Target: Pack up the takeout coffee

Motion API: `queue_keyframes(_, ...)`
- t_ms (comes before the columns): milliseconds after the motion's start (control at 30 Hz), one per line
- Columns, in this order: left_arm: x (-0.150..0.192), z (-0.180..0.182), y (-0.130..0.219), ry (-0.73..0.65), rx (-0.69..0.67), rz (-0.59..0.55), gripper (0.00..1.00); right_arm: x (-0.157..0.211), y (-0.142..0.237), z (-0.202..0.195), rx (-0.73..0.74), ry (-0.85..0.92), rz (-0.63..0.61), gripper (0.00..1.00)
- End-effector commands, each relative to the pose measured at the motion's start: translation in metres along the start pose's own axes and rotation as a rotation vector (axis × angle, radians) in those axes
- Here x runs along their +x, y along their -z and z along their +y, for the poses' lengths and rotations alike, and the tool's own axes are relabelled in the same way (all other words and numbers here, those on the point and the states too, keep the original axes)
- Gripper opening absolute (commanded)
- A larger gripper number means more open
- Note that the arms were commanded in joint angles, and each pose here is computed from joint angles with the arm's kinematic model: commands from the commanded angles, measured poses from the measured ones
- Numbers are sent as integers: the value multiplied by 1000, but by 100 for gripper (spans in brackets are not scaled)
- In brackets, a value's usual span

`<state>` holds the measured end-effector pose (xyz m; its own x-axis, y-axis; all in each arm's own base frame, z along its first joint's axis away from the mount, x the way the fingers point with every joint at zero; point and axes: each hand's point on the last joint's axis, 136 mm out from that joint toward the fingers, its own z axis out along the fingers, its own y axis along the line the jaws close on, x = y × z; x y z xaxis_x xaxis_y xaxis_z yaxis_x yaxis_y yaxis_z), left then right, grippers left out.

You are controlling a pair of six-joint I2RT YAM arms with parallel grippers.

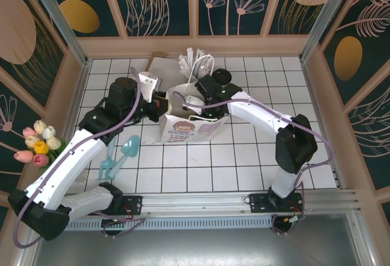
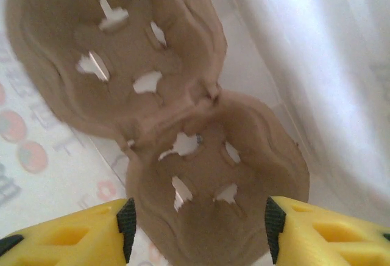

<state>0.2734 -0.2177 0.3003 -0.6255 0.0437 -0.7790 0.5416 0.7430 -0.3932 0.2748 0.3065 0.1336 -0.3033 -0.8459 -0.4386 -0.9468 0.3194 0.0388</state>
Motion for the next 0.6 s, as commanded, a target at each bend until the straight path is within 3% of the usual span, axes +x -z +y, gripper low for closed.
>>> queue_keyframes(0,-8,-9,6,51,76,-10,0,12,8,25,-74,5,42,58)
queue_keyframes(367,6,8,-13,105,57,53,0,-6,-15,23,-67,98,36,46)
queue_keyframes(567,10,14,-19,95,40,78,0,-6,-34,10,-14,161,60,31)
